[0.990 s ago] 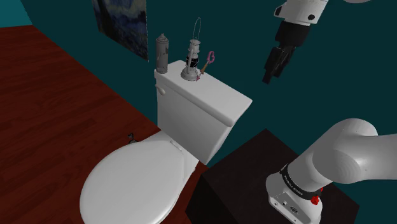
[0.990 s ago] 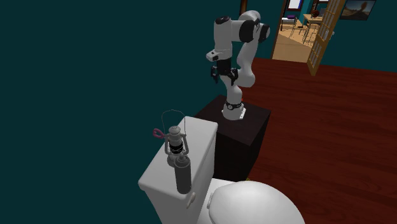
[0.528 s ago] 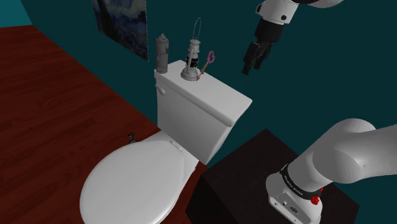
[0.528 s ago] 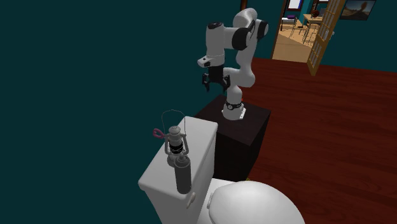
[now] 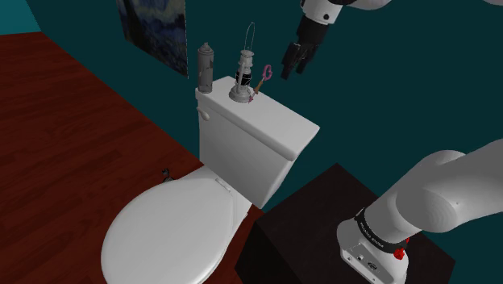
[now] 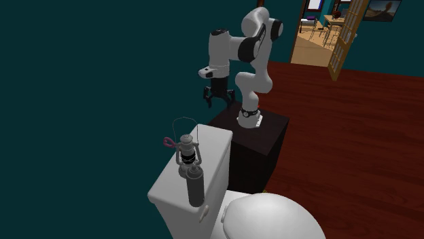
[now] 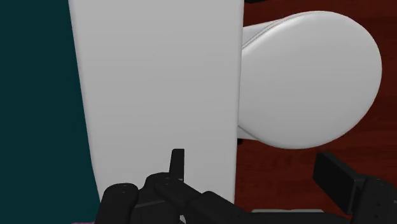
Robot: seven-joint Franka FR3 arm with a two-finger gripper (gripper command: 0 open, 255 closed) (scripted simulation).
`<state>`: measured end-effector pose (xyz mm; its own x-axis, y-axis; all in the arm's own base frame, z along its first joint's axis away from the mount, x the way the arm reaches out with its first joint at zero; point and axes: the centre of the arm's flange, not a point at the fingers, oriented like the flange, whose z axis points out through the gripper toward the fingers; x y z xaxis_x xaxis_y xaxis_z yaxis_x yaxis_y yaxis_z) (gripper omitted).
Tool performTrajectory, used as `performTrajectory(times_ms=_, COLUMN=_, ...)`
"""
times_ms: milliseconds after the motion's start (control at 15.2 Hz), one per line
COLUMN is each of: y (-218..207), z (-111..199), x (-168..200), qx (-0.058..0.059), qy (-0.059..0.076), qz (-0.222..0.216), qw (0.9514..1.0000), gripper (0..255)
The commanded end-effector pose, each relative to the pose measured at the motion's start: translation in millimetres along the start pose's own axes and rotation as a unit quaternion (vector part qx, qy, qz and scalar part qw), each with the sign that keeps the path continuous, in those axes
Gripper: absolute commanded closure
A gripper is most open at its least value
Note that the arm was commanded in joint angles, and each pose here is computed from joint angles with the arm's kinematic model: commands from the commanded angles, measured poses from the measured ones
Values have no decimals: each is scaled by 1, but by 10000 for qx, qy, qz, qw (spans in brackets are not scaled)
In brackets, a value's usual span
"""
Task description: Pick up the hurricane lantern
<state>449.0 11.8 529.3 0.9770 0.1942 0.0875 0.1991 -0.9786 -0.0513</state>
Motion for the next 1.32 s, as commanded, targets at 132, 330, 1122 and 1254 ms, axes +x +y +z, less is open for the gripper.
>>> performTrajectory(times_ms=132, y=12, z=6, x=43, qx=-39, qy=281, qz=-86, qw=9996, gripper=0)
performTrajectory(times_ms=330, y=20, z=8, x=76, qx=-66, qy=485, qz=-150, qw=9987, gripper=0)
performTrajectory(times_ms=1122, y=41, z=21, x=172, qx=-147, qy=1095, qz=-340, qw=9933, gripper=0)
performTrajectory(times_ms=1254, y=42, z=32, x=171, qx=-147, qy=1095, qz=-340, qw=9933, gripper=0)
